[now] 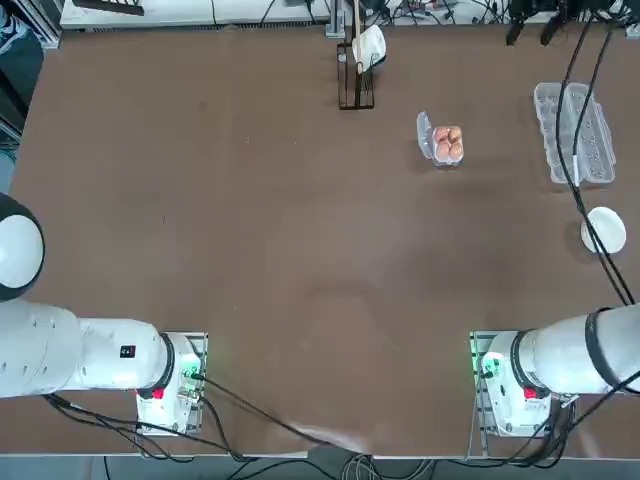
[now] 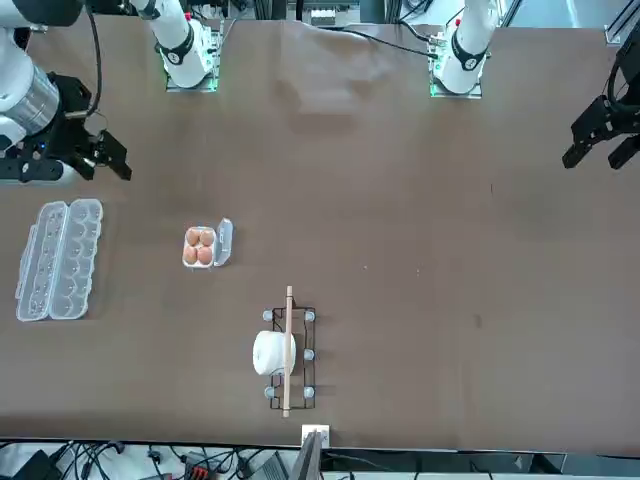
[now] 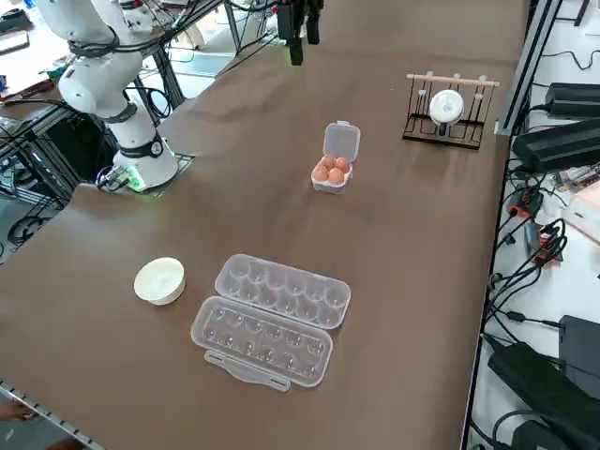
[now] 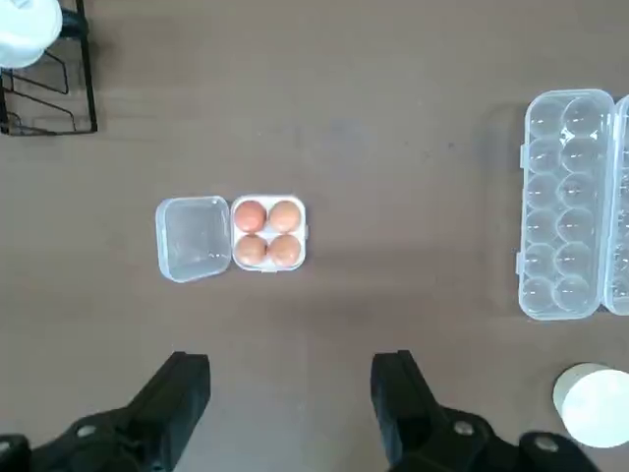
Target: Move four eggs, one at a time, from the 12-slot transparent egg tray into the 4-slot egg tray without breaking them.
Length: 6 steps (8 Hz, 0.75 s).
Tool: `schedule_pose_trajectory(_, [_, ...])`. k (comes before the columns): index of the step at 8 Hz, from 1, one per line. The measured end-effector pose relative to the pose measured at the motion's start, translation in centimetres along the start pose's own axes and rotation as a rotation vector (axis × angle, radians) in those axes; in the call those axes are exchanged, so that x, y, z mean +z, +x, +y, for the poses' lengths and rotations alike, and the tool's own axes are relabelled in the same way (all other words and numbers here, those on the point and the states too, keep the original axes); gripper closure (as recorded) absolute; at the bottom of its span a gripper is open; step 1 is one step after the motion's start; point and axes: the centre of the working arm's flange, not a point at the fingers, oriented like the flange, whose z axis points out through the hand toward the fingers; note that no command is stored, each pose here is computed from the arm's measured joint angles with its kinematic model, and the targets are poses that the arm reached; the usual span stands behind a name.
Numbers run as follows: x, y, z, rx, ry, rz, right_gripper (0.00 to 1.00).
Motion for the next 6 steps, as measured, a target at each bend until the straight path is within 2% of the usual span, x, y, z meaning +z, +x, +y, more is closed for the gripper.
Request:
schedule_pose_trajectory(3, [-0.6, -0.3, 0.7, -0.07, 0.002, 0.01, 0.0])
schedule_pose_trajectory(6, [-1.1, -0.3, 0.9, -0.081, 0.003, 0.022, 0.0])
